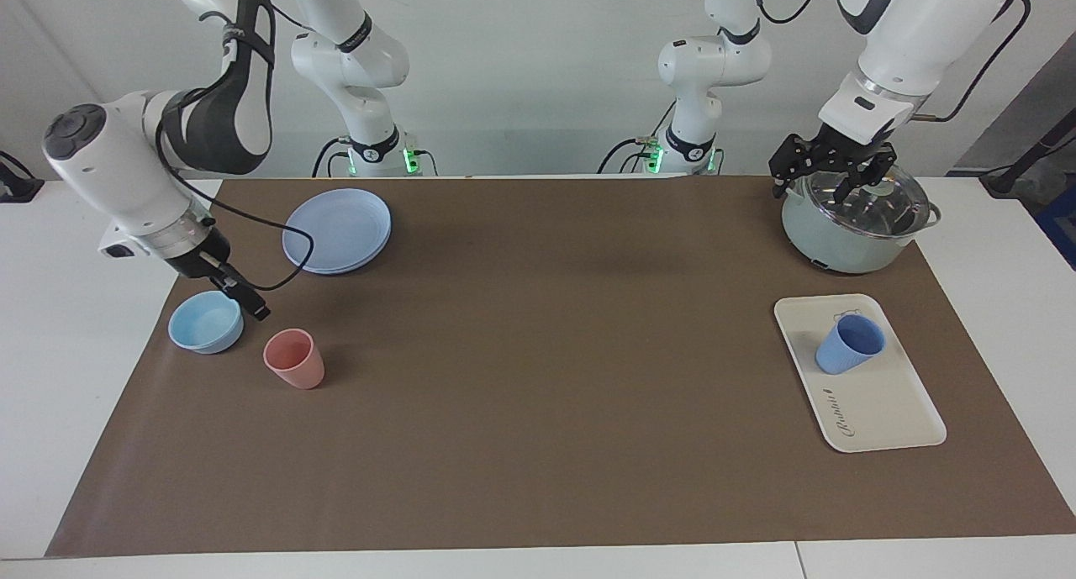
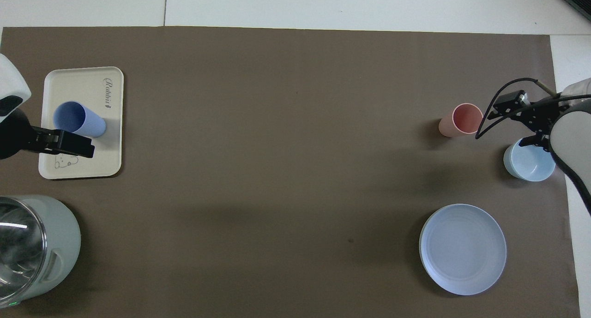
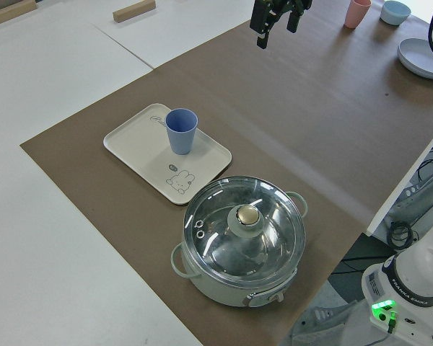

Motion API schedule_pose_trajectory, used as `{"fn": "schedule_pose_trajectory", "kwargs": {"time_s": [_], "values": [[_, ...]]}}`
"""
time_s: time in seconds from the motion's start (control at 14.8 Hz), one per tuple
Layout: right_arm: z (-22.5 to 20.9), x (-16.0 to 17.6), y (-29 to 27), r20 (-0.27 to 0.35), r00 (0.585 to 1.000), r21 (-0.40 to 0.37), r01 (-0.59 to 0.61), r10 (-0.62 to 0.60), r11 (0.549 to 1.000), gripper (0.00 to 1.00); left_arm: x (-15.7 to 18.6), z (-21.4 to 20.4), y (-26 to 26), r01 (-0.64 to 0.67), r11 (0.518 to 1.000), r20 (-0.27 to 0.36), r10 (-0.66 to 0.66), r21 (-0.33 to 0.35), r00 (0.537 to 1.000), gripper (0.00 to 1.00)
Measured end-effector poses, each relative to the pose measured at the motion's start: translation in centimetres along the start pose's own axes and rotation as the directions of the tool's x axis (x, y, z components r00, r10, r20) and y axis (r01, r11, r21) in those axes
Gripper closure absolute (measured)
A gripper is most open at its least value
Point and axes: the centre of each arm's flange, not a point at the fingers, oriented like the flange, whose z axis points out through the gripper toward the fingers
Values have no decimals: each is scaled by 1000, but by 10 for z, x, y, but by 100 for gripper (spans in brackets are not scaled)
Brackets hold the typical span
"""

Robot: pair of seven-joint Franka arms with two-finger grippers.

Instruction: Place cup on tray

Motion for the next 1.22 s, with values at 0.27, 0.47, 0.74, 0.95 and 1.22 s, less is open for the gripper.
{"fn": "schedule_pose_trajectory", "kwargs": {"time_s": [0.27,0.47,0.74,0.95,1.22], "values": [[-26,-60,-57,8,975,-4,220,-220,975,0,-2,-2,-7,12,1000,-3,-12,0,1000,0],[-44,-93,-87,-22,950,-25,311,-311,950,0,-3,-4,-5,7,1000,-8,-7,-1,1000,0],[-84,-110,-99,-39,931,-37,361,-362,932,0,-5,-5,-10,17,1000,0,-17,1,1000,0],[-104,-110,-98,-60,914,-44,400,-402,916,0,-5,-6,-13,3,1000,1,-3,12,1000,0],[-115,-112,-95,-63,903,-49,423,-425,905,0,-6,-4,-15,-7,1000,7,6,19,1000,0]]}}
